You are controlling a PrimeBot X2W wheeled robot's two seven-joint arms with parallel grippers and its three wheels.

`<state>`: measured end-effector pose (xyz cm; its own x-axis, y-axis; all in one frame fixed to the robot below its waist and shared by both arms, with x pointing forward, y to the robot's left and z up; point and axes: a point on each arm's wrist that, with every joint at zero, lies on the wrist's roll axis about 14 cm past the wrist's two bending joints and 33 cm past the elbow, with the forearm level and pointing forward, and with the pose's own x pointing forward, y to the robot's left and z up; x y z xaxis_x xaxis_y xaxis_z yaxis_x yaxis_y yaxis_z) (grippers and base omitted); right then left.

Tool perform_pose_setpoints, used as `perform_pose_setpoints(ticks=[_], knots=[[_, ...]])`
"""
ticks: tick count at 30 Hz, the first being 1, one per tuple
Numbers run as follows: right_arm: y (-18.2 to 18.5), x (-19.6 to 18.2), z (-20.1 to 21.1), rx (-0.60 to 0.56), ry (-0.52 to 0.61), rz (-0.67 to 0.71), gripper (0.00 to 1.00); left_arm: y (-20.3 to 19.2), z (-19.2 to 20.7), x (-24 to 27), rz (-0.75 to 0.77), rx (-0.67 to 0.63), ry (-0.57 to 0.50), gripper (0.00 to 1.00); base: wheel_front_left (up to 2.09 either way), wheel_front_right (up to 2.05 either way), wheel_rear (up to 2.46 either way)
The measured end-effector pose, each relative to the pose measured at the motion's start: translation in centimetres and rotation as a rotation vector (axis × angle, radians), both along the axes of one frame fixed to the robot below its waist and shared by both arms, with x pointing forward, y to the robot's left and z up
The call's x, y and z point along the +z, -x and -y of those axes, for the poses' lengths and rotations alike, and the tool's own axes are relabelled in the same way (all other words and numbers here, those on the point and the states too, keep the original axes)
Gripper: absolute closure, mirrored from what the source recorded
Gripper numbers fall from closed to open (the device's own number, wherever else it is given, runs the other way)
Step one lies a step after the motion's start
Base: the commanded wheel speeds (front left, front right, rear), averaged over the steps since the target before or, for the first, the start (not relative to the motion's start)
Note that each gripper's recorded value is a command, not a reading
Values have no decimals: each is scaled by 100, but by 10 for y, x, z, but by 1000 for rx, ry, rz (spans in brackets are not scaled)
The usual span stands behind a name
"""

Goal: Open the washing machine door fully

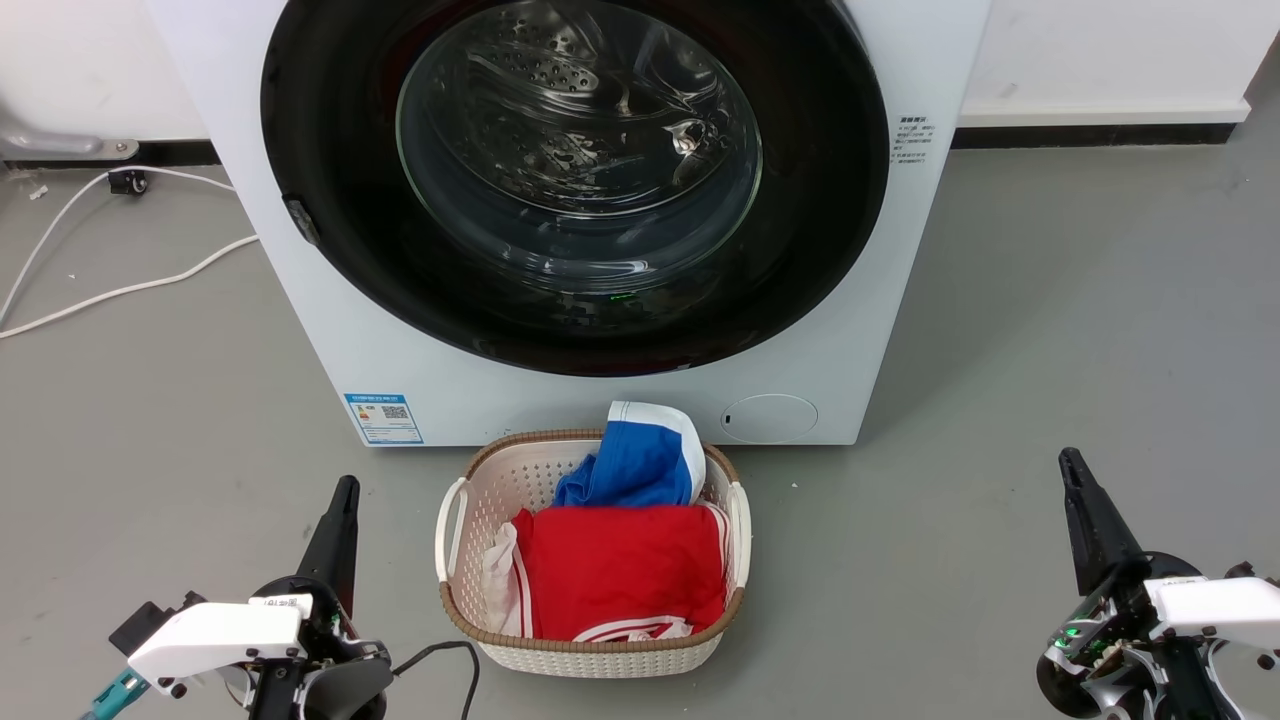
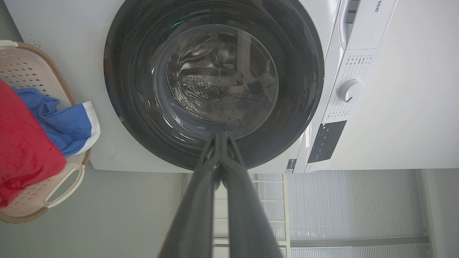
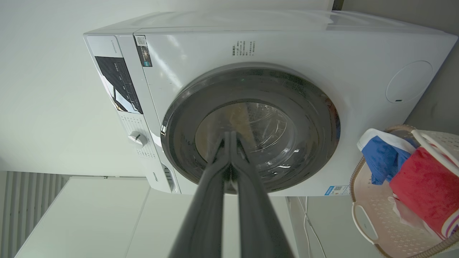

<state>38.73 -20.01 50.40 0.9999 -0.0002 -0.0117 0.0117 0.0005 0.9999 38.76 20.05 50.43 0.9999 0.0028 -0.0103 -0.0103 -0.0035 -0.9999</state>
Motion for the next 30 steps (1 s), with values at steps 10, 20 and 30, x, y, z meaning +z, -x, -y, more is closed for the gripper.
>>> perform_pose_setpoints(ticks=[10,20,30], knots=[[0,0,0,-2,1,0,100,0,0,0,0,1,-2,100,0,0,0],[0,0,0,-1,1,0,100,0,0,0,-1,-2,-4,100,0,0,0],[9,-17,0,-8,-6,-49,0,8,4,-17,-49,-6,3,0,0,0,0]])
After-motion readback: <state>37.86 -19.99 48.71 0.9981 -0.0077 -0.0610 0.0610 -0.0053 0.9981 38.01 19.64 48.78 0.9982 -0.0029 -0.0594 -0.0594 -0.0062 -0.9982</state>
